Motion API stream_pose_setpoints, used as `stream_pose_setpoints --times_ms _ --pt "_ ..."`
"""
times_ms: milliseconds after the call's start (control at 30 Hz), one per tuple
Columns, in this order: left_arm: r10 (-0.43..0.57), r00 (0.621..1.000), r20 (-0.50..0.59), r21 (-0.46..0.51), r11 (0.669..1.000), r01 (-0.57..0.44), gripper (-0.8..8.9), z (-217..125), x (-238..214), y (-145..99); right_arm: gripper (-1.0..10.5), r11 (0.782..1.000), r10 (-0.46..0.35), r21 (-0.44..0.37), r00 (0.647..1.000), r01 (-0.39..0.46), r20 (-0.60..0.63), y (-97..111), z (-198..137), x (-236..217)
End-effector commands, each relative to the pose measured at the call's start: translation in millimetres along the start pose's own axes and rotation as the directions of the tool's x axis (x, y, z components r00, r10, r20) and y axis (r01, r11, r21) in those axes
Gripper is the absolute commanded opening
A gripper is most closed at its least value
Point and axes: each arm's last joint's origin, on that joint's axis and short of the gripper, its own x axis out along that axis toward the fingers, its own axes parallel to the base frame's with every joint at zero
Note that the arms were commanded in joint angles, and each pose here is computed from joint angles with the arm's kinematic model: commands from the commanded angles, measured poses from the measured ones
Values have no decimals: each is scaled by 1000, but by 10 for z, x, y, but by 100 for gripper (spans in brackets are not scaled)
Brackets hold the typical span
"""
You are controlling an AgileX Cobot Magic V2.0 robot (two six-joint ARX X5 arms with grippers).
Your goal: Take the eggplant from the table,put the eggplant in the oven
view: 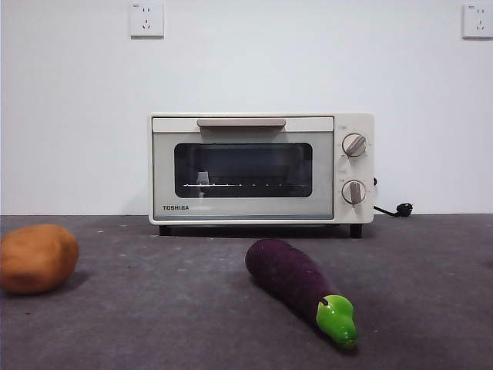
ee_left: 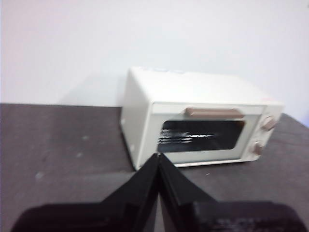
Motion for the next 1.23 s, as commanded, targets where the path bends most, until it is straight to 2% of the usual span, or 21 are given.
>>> stream_pose_setpoints --times_ms 33,333,733,867,967,1233 --pt "-33 999 4 -3 999 33 -6 229 17 -43 -8 1000 1 -15 1000 -1 4 57 295 19" --pt "-130 991 42 33 991 128 -6 1016 55 -239 -8 993 9 -119 997 -18 -71 223 1103 210" --pt "-220 973 72 87 973 213 -6 1822 177 -443 -8 985 118 -116 990 -127 -80 441 2027 524" --pt "-233 969 85 107 969 224 -6 2019 213 -487 -8 984 126 -116 990 -133 -61 489 2261 576" --pt "-245 966 86 123 965 233 -6 2129 245 -518 -8 980 164 -112 986 -167 -40 526 2403 587" --pt "-273 959 77 123 957 263 -6 2230 361 -563 -8 976 185 -113 983 -184 -7 567 2604 530"
